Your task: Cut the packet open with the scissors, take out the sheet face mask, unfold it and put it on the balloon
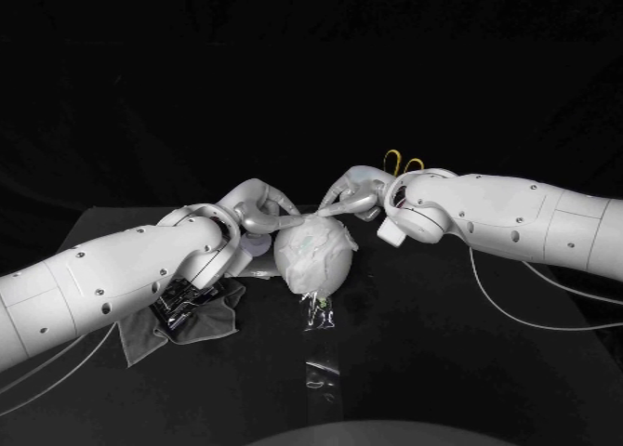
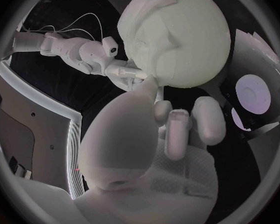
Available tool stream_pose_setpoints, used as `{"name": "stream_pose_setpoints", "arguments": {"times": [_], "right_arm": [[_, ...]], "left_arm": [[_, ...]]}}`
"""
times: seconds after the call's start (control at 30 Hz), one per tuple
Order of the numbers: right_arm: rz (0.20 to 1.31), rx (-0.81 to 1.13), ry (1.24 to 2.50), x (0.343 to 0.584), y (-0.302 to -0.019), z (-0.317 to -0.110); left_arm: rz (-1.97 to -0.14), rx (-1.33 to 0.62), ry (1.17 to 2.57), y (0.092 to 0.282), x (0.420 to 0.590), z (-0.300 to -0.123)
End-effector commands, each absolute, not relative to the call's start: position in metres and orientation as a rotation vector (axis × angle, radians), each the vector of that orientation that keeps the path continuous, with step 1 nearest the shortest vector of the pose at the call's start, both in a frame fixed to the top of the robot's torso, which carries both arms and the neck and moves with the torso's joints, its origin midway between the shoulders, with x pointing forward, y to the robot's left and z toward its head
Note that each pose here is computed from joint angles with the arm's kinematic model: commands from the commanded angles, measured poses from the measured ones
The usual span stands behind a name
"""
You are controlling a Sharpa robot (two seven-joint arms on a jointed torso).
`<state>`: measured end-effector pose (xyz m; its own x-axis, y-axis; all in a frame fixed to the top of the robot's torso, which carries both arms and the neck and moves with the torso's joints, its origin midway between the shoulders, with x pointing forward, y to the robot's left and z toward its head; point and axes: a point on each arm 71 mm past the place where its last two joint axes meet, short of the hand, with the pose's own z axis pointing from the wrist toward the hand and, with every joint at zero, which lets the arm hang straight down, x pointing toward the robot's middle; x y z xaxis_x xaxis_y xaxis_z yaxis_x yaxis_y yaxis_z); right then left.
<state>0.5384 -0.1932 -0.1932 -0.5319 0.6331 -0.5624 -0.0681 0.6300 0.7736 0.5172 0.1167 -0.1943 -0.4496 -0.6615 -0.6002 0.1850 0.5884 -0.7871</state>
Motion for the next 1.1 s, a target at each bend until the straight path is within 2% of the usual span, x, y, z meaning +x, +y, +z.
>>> {"name": "stream_pose_setpoints", "arguments": {"times": [0.03,0.43,0.73,1.1], "right_arm": [[0.991,0.434,1.892,0.538,-0.19,-0.191],[1.01,0.492,1.761,0.538,-0.193,-0.183],[1.017,0.506,1.731,0.536,-0.193,-0.181],[1.007,0.523,1.663,0.538,-0.193,-0.177]], "left_arm": [[-1.058,-0.368,1.771,0.113,0.516,-0.192],[-1.105,-0.451,1.672,0.117,0.519,-0.186],[-1.116,-0.528,1.597,0.123,0.524,-0.179],[-1.104,-0.551,1.595,0.13,0.529,-0.175]]}}
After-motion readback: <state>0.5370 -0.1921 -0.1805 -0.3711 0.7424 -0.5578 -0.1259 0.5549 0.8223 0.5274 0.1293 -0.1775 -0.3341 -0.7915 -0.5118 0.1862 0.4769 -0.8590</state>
